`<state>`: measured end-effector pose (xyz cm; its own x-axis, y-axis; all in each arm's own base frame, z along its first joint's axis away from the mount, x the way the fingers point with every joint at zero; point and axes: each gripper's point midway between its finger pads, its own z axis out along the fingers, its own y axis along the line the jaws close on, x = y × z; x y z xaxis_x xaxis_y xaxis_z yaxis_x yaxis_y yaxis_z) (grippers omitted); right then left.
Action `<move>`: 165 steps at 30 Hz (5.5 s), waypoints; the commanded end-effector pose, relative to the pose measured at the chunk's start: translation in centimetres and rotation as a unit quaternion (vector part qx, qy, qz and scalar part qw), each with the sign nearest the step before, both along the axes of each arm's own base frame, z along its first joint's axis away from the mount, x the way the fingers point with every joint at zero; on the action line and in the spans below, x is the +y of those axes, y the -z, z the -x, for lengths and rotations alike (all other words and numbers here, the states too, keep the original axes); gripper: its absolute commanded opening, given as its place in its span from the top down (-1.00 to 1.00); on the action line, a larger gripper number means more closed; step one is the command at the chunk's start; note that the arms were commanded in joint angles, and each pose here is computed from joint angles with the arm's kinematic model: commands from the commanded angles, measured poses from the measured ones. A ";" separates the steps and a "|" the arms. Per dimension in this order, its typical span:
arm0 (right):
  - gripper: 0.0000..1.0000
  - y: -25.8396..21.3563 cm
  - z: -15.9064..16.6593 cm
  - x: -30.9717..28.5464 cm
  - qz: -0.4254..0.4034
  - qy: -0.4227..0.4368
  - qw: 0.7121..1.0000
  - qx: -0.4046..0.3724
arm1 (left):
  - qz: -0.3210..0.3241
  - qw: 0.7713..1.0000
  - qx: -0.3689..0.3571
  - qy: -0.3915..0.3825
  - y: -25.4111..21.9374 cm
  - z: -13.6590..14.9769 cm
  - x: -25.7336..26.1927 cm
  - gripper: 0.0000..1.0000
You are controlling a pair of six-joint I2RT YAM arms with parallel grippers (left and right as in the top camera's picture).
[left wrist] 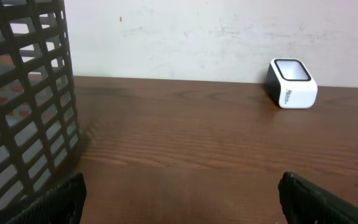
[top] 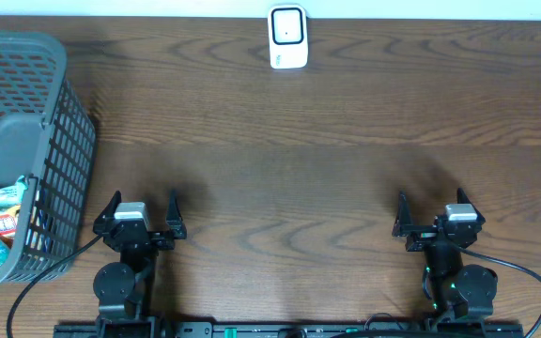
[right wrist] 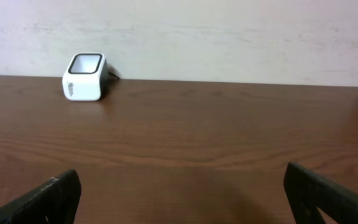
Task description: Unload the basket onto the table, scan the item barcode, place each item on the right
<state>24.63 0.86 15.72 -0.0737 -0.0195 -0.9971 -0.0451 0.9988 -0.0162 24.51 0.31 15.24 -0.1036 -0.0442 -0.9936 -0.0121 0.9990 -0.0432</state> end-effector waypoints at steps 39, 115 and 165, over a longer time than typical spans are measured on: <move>-0.99 0.1 0.0 -0.2 -0.003 0.004 1.000 0.000 | 0.005 1.000 0.027 0.001 1.6 0.1 0.0 -0.95; -0.99 0.1 0.0 -0.2 -0.003 0.004 1.000 0.001 | 0.249 0.877 0.284 -0.297 -22.3 -10.1 18.2 -0.96; -0.99 0.1 0.0 -0.2 -0.003 0.004 1.000 0.000 | 0.313 0.582 0.442 -0.607 10.9 0.7 29.0 0.10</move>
